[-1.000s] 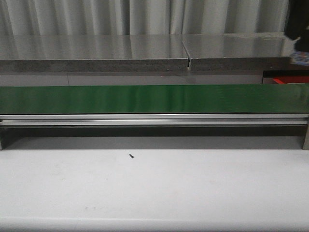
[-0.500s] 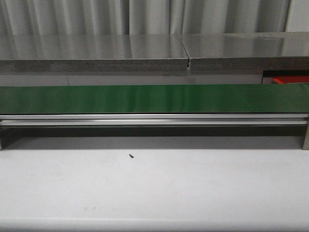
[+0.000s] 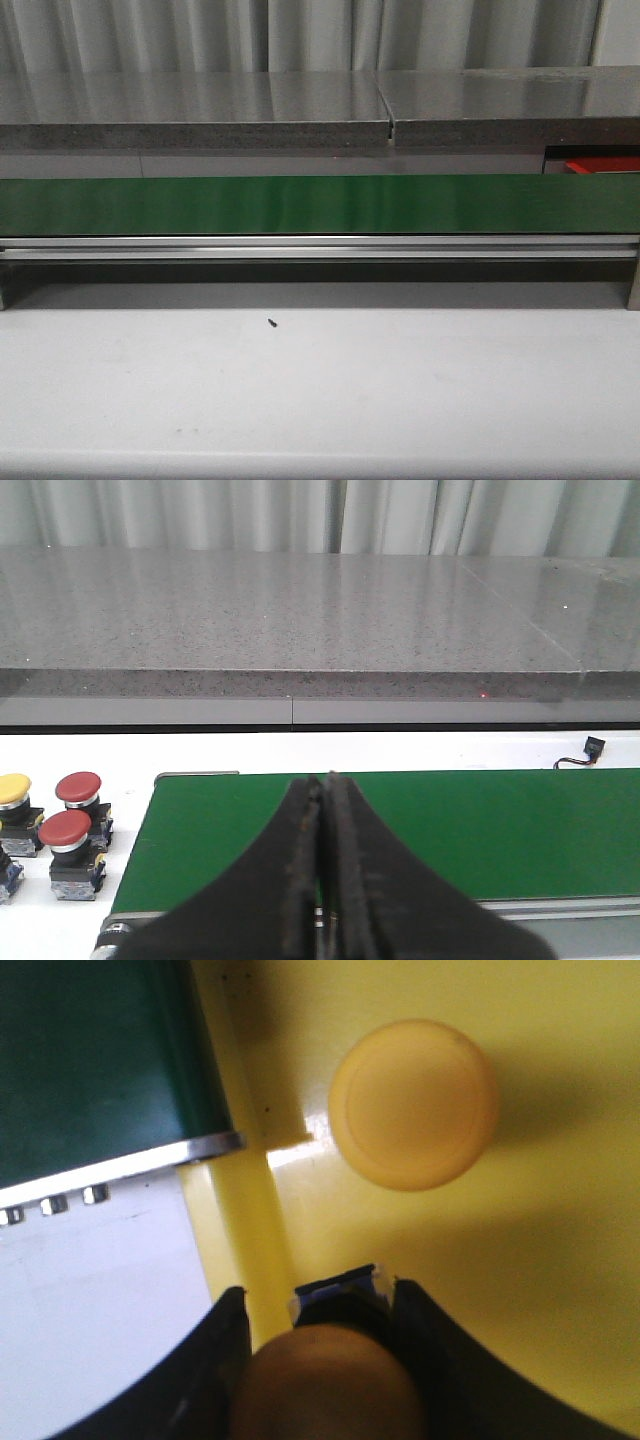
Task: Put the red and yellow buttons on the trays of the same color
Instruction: 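Lower the yellow button into the yellow tray and open the right gripper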
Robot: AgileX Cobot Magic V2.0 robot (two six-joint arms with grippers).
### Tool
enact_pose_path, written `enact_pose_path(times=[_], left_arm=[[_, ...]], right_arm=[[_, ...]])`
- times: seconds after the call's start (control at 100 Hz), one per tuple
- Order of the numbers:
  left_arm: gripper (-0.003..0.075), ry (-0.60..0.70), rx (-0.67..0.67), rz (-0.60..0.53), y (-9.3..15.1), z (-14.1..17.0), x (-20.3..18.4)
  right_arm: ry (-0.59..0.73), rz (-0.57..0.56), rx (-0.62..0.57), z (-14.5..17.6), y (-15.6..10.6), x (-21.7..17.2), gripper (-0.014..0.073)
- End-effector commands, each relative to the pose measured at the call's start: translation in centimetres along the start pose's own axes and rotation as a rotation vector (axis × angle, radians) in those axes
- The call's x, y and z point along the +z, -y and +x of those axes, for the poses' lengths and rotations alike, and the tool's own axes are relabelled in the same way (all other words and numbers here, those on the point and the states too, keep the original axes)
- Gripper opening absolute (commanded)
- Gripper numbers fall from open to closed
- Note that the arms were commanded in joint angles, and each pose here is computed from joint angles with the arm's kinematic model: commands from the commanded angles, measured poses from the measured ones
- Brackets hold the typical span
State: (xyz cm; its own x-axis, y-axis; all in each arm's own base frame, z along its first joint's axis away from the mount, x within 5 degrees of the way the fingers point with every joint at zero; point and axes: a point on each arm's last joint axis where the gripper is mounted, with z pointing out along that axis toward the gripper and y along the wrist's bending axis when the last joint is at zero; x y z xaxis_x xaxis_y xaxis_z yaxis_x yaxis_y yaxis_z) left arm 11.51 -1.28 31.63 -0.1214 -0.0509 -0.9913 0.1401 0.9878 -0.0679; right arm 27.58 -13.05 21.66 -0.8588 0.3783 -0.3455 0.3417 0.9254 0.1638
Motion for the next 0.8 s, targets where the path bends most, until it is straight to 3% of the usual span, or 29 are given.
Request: enact_pose_path(times=[0.0,0.5,0.59,0.79], left_arm=[[-0.0019,0.064,-0.019,-0.026,-0.2,-1.3,-0.2],[-0.0019,0.064,-0.019,-0.026,-0.2,-1.3,-0.2],[-0.0019,0.064,-0.019,-0.026,-0.2,-1.3,-0.2],[-0.0019,0.064,-0.019,-0.026,-0.2,-1.3,-0.2]], right_arm=[[0.091,0.011,-0.005,-1.0,0.1,-1.0,0.0169],[0.024,0.004,-0.002,-0.8,0.4,0.9,0.0182],[0.015,0.0,-0.003,-0.7,0.4,0.8,0.026],[0.018,0.0,-0.004,-0.7,0.3,0.7,0.0551]])
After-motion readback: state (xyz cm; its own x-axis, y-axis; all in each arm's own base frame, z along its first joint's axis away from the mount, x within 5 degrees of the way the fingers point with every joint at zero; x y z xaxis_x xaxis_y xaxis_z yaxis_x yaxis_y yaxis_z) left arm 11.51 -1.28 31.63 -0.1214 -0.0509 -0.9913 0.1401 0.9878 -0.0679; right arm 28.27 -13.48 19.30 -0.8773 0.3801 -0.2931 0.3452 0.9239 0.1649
